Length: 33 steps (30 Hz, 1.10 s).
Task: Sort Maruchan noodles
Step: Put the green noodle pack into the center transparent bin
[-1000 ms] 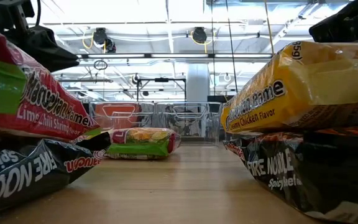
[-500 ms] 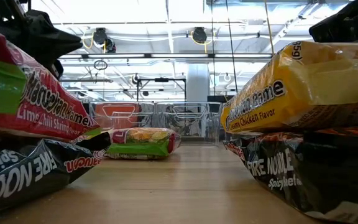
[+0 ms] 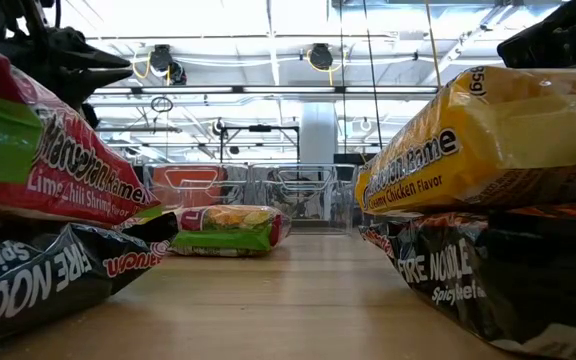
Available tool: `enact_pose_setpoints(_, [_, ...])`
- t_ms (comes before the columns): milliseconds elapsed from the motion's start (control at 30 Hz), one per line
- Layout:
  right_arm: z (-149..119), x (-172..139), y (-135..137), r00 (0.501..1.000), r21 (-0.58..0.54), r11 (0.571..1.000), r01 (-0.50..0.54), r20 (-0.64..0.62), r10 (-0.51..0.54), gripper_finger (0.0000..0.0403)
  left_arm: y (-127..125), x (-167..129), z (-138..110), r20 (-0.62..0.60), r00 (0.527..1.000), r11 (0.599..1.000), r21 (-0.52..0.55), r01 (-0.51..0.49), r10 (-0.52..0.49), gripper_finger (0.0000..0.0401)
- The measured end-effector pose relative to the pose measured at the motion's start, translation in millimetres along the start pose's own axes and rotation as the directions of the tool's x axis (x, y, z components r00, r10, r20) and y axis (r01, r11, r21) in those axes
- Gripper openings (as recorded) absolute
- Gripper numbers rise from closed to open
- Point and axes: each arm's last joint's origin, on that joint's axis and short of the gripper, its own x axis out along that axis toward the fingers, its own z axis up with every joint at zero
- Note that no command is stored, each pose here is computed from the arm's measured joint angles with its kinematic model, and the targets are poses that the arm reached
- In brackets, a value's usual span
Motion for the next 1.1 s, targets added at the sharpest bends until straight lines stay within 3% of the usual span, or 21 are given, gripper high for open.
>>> enact_pose_setpoints(333, [0.0, 0.0, 0.0, 1.0, 0.0, 1.0, 0.0, 0.0, 0.0, 0.0, 6.5, 5.1, -7.7, -0.089, 0.994, 0.997, -0.039, -0.061, 0.057, 0.0047])
enact_pose_setpoints(500, [0.0, 0.0, 0.0, 1.0, 0.0, 1.0, 0.0, 0.0, 0.0, 0.0, 7.0, 6.7, -9.3, -0.114, 0.992, 0.99, 0.135, -0.037, 0.053, 0.0047])
enact_pose_setpoints(667, [0.1, 0.0, 0.0, 1.0, 0.0, 1.0, 0.0, 0.001, 0.0, 0.0, 4.0, 7.1, -6.5, -0.108, 0.993, 0.97, 0.241, -0.017, 0.044, 0.0047])
enact_pose_setpoints(1100, [0.1, 0.0, 0.0, 1.0, 0.0, 1.0, 0.0, 0.001, 0.0, 0.0, 6.1, 6.7, -8.8, -0.139, 0.988, 0.935, 0.353, -0.015, 0.068, 0.0047])
